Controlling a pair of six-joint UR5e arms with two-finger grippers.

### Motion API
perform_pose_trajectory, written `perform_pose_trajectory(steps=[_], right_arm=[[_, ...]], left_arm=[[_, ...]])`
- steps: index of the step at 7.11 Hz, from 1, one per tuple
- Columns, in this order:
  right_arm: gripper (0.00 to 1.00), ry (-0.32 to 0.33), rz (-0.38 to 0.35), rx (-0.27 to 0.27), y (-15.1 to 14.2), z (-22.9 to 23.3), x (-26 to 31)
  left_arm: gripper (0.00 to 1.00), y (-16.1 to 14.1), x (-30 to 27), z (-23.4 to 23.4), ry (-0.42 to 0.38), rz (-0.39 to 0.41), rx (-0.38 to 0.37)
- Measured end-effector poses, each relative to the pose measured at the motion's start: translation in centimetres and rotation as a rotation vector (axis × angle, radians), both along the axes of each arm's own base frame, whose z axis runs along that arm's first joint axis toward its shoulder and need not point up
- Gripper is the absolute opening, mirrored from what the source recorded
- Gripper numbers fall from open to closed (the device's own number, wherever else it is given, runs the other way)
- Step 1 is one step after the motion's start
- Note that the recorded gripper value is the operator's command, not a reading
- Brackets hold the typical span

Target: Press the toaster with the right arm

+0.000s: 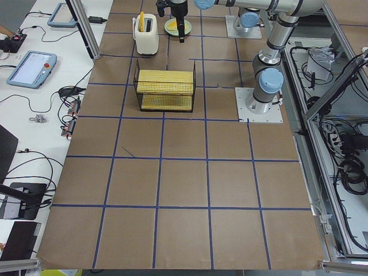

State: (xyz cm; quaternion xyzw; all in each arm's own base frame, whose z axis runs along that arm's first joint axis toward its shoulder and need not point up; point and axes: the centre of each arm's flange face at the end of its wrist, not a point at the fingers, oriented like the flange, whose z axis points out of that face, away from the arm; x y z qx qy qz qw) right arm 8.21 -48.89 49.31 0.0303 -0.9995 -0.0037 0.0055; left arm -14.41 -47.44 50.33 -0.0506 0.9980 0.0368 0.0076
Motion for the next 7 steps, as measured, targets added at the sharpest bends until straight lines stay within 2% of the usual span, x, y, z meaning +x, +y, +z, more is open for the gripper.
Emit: perform_pose_trajectory(steps=[7], right_arm=[[1.00,0.006,0.025,-0.002,0.17,-0.06,1.40]], left_arm=[[1.00,-0.01,0.00,0.00,0.000,0.000,-0.001]])
